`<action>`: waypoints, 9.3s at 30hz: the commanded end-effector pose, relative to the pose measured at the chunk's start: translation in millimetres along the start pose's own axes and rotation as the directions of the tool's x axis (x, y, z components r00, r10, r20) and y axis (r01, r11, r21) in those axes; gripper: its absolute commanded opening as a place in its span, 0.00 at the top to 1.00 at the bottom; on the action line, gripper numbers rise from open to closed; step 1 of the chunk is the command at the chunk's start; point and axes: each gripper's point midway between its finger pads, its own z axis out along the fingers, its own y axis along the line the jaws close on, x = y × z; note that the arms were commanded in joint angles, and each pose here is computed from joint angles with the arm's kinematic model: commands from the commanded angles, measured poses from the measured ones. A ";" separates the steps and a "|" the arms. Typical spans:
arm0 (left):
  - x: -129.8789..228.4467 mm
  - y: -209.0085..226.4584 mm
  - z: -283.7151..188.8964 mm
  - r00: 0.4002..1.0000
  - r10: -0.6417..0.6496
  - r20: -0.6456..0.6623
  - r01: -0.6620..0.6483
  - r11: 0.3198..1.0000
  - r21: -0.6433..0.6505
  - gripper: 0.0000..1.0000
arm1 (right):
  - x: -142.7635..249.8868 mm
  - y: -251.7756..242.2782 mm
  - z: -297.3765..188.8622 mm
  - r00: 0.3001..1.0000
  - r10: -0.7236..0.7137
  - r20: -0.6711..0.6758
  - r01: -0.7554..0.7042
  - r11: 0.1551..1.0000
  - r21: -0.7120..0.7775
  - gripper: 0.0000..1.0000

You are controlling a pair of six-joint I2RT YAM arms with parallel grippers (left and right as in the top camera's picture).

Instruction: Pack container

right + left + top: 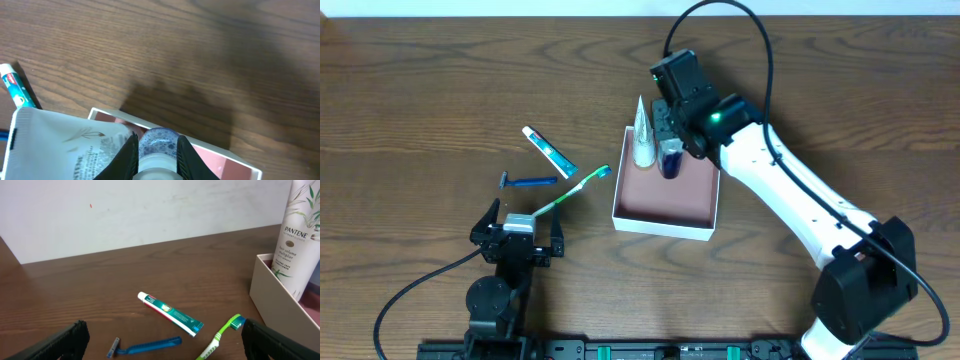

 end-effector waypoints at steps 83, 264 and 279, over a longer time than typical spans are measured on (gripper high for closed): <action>17.5 -1.3 1.2 0.998 0.015 -0.054 -0.015 1.000 0.001 0.02 | 119.2 -5.4 -46.1 0.956 -0.048 -0.290 0.047 0.999 -0.012 0.98; 17.5 -1.3 1.2 0.998 0.015 -0.054 -0.015 1.000 0.001 0.02 | 183.8 -81.0 -36.5 0.918 0.131 -0.375 -0.102 0.990 0.095 0.99; 17.5 -1.3 1.2 0.998 0.015 -0.054 -0.015 1.000 0.001 0.02 | 160.9 -73.9 -37.6 0.950 0.136 -0.282 -0.111 0.989 0.101 0.99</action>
